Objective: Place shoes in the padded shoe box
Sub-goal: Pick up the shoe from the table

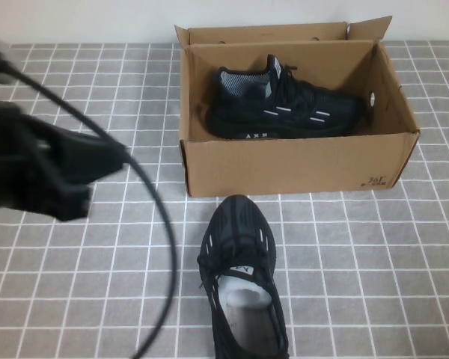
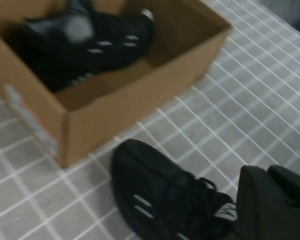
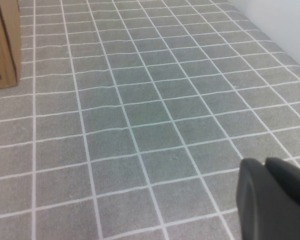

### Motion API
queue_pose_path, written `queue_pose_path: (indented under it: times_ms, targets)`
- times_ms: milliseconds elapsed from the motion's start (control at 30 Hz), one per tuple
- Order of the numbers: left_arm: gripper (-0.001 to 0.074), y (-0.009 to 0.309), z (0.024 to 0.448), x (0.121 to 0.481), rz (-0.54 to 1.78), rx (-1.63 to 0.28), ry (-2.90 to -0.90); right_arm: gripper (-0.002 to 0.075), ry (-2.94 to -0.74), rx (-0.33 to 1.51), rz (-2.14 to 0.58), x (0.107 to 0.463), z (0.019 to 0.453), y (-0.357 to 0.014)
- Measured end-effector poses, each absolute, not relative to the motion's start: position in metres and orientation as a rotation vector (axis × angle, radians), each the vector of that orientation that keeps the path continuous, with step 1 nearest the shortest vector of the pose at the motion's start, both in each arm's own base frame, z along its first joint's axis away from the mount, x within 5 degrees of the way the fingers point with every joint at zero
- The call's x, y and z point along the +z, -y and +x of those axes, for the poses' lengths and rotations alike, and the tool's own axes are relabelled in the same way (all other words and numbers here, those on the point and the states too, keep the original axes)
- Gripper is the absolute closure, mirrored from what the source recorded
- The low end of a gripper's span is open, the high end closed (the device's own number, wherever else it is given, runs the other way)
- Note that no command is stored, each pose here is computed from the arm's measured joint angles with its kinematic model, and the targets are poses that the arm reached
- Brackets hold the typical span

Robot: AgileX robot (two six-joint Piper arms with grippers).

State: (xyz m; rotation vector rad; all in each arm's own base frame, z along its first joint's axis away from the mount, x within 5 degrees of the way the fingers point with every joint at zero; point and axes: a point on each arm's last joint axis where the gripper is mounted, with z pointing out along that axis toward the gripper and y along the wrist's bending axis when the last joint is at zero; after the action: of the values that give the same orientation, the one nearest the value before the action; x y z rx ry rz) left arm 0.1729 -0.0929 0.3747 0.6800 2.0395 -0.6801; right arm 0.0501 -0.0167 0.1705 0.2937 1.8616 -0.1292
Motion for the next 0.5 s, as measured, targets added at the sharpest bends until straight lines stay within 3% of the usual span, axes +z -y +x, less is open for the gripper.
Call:
queue_pose_path:
  times_ms: [500]
  targets:
    - [0.0739, 0.147, 0.189, 0.336, 0.885, -0.687, -2.177, 0.0732, -1.862, -0.129, 0.294, 0.170, 0.050, 0.017]
